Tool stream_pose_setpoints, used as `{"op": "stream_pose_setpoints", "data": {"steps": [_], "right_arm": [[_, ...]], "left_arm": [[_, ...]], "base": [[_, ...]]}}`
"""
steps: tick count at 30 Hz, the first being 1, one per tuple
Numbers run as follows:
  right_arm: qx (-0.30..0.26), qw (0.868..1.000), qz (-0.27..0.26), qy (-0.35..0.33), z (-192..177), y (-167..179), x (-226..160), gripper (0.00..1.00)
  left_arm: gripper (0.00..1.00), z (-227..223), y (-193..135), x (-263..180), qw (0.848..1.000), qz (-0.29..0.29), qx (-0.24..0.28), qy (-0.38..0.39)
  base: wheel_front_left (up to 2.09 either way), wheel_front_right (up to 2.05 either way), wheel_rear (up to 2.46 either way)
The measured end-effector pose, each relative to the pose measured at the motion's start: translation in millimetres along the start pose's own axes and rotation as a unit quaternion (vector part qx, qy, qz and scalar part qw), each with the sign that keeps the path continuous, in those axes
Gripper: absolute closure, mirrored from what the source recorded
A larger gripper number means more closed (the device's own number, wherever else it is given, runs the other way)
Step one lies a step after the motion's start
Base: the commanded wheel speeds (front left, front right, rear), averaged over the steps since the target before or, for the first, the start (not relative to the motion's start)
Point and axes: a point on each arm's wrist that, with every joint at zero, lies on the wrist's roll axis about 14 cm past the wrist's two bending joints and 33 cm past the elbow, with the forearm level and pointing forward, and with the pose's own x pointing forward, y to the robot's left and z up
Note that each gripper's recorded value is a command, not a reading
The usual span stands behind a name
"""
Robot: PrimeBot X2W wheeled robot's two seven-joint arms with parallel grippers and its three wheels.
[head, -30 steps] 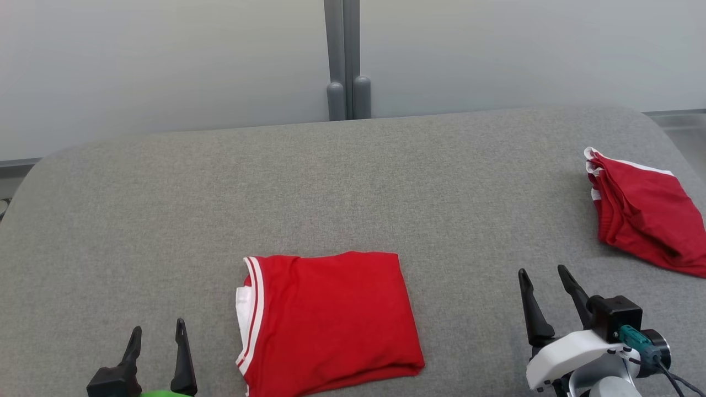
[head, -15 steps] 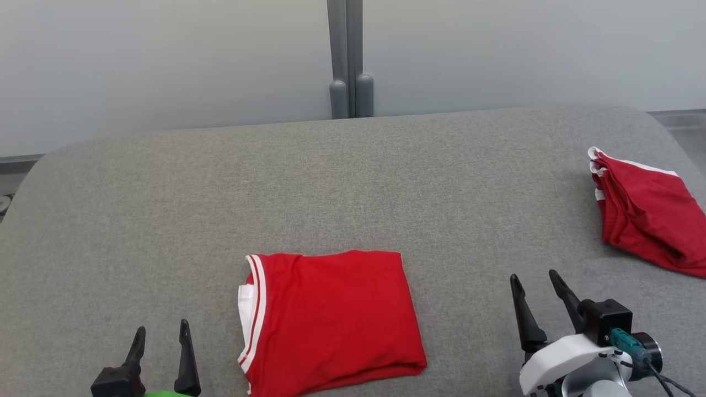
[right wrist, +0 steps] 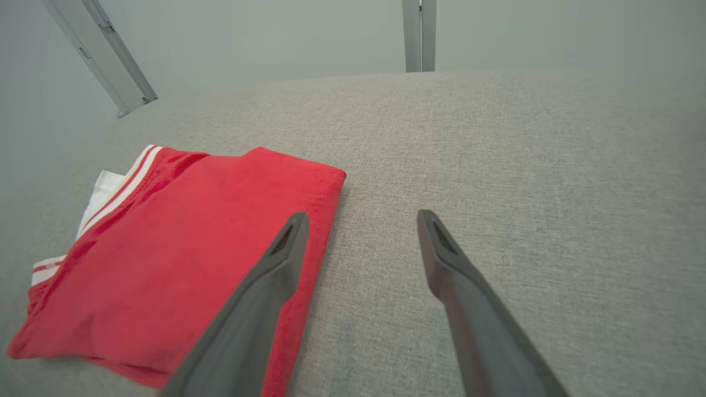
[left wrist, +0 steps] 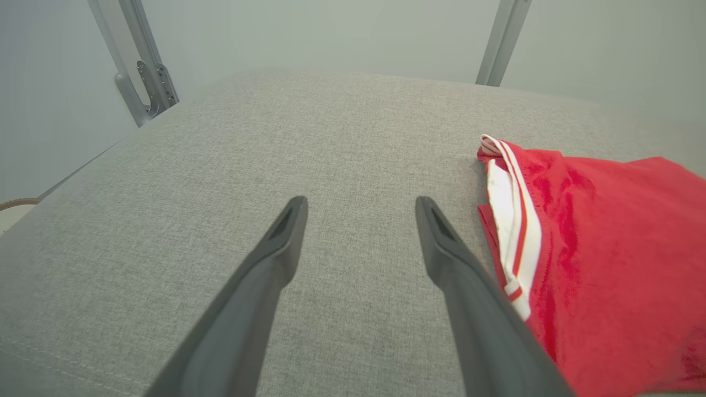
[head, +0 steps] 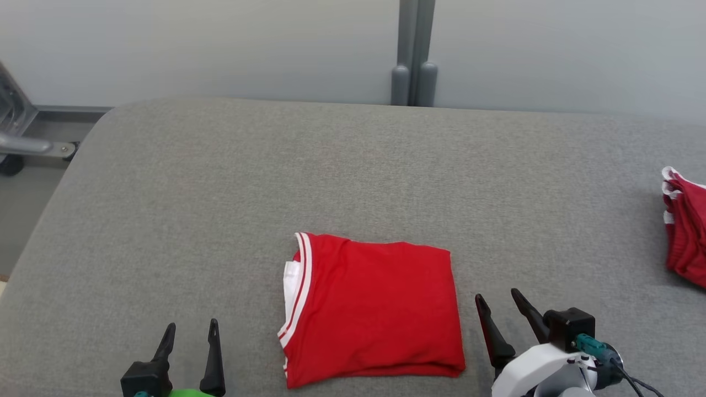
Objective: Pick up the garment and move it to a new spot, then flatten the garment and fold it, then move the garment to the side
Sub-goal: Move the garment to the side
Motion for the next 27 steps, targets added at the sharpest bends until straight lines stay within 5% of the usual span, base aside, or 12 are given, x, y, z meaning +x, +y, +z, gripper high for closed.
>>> {"op": "stream_pose_setpoints", "data": {"steps": [15, 17, 22, 27], "right_arm": [[0.056, 0.988, 0.058, 0.133, -75.1, 40.8, 45.0, 0.00], [0.059, 0.986, 0.068, 0.137, -77.4, 47.9, 50.7, 0.96], [0.062, 0.988, 0.070, 0.121, -67.6, 49.1, 60.7, 1.00], [0.068, 0.993, 0.019, 0.090, -51.8, 14.5, 60.0, 1.00]], "left_arm": [[0.00, -6.2, 53.3, -24.7, 0.996, 0.092, -0.003, 0.013], [0.00, -7.5, 58.2, -28.1, 0.995, 0.102, -0.003, 0.015], [0.00, -7.9, 59.1, -26.2, 0.994, 0.104, -0.003, 0.017], [0.00, -8.1, 42.5, -11.9, 0.997, 0.073, 0.001, 0.019]], "base": [[0.00, 0.00, 0.00], [0.00, 0.00, 0.00], [0.00, 0.00, 0.00], [0.00, 0.00, 0.00]]}}
